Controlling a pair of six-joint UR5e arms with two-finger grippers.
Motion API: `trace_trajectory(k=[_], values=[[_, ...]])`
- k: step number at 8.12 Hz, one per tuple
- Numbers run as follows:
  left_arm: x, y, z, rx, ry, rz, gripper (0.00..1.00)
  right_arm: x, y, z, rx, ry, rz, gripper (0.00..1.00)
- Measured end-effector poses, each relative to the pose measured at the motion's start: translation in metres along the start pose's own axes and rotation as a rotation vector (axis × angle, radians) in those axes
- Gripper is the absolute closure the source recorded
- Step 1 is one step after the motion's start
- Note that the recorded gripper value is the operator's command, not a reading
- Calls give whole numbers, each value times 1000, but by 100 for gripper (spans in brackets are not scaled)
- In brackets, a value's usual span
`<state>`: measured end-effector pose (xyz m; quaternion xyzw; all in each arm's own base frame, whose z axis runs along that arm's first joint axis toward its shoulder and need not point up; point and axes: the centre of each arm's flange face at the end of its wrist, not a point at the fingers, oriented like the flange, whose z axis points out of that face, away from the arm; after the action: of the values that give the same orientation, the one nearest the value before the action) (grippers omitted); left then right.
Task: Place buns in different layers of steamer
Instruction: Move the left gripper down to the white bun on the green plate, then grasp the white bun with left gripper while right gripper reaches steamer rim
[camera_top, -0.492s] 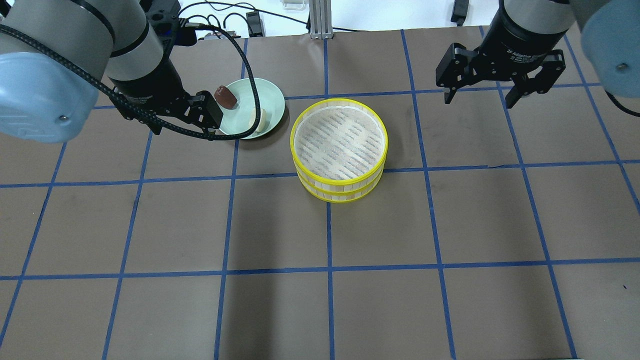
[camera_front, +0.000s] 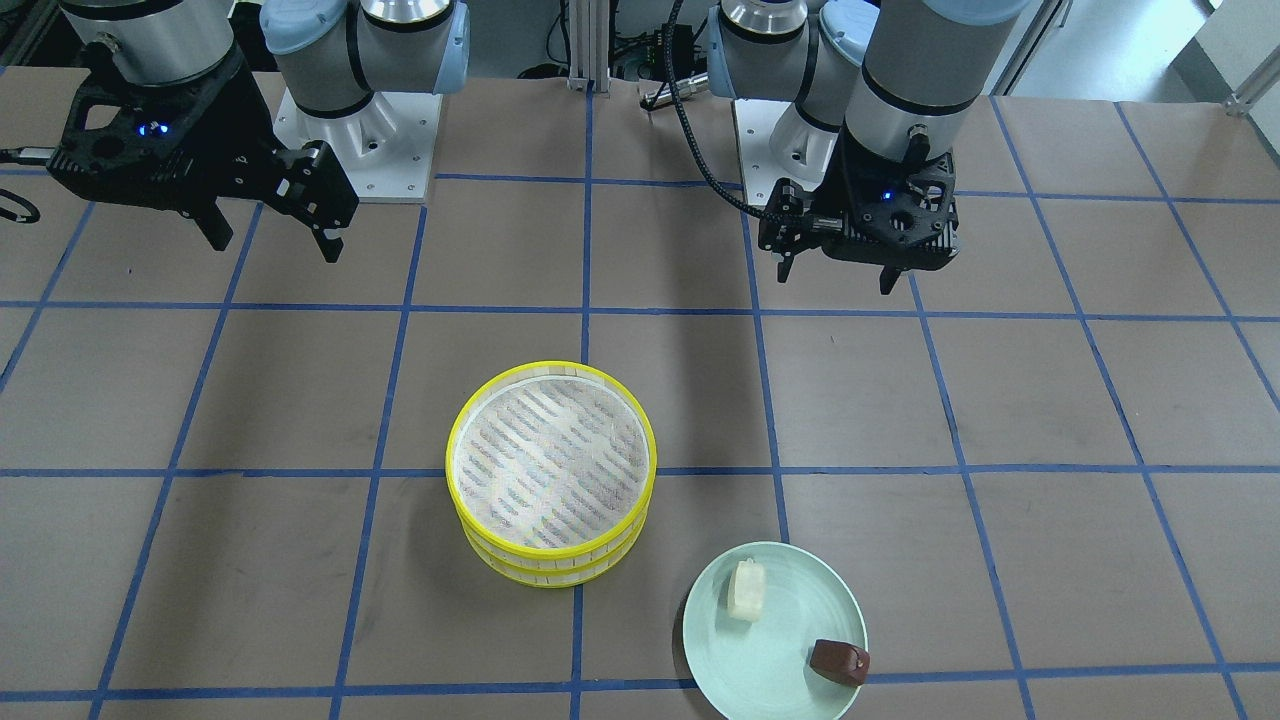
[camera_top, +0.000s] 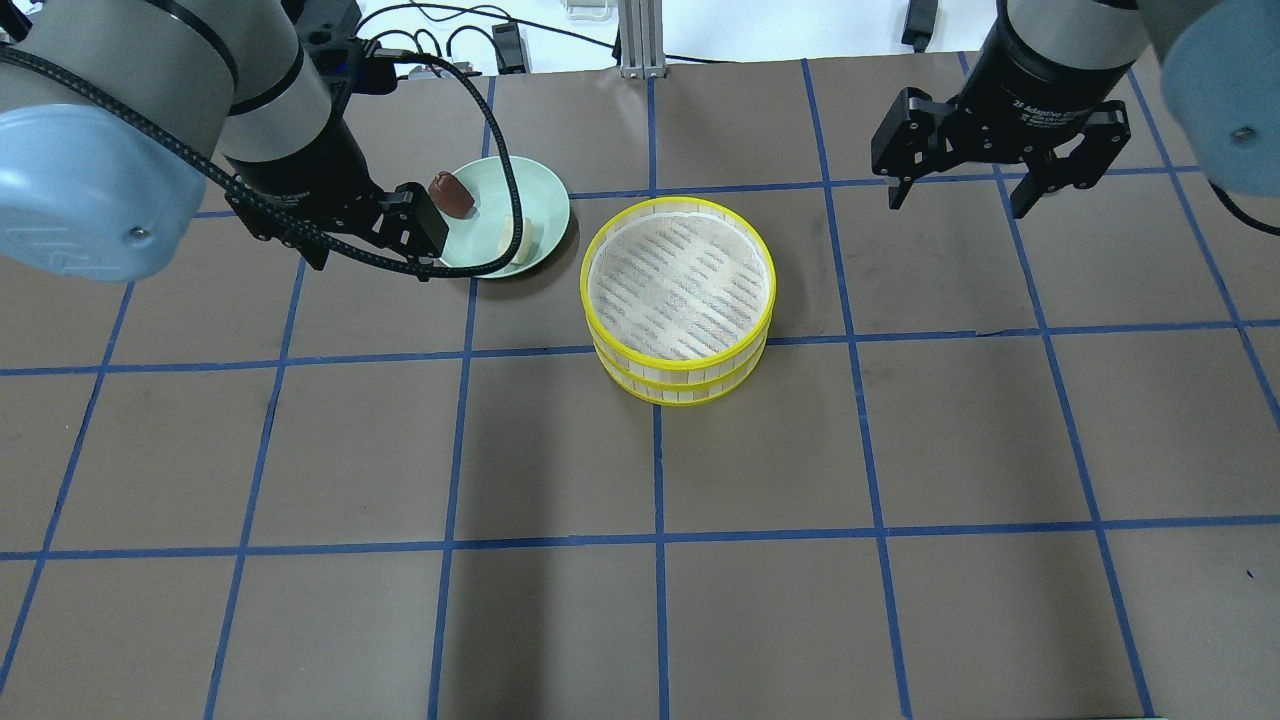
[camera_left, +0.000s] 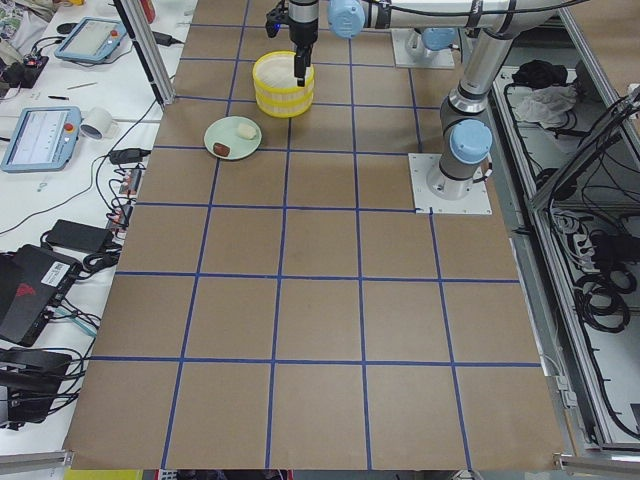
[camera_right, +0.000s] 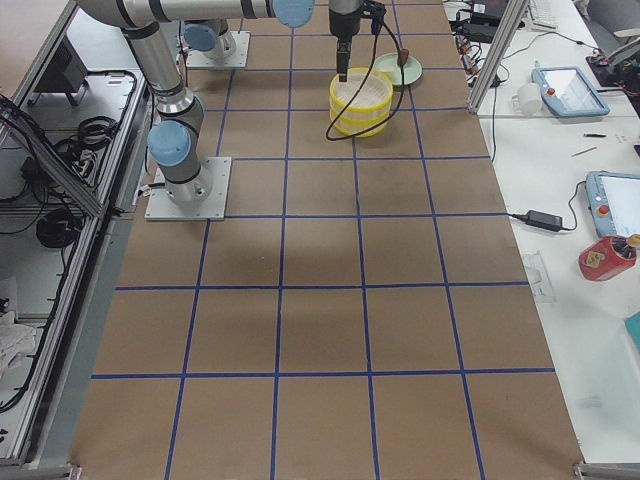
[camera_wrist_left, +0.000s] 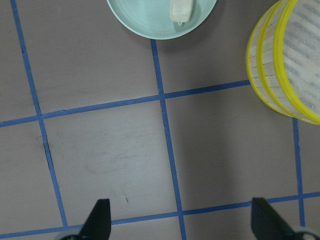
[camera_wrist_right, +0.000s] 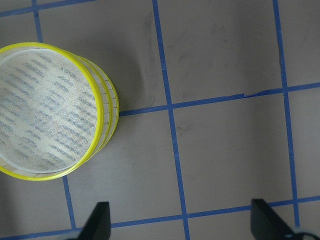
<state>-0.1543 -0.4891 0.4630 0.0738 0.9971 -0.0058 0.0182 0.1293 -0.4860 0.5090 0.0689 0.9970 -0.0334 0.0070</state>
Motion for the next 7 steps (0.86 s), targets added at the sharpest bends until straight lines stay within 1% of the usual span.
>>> trace_trajectory(k=[1,3,5,7], values=[[0,-5,5,-1,1,0,0,0,0,0,-1,1,0,0],[0,-29,23,40,20,1,0,0,1,3,-7,2,-3,0],[-2,-70,63,101,22,4,0,-6,2,9,-21,3,-26,0],[-3,-108,111,150,19,12,0,-20,-3,24,-42,5,-51,0]])
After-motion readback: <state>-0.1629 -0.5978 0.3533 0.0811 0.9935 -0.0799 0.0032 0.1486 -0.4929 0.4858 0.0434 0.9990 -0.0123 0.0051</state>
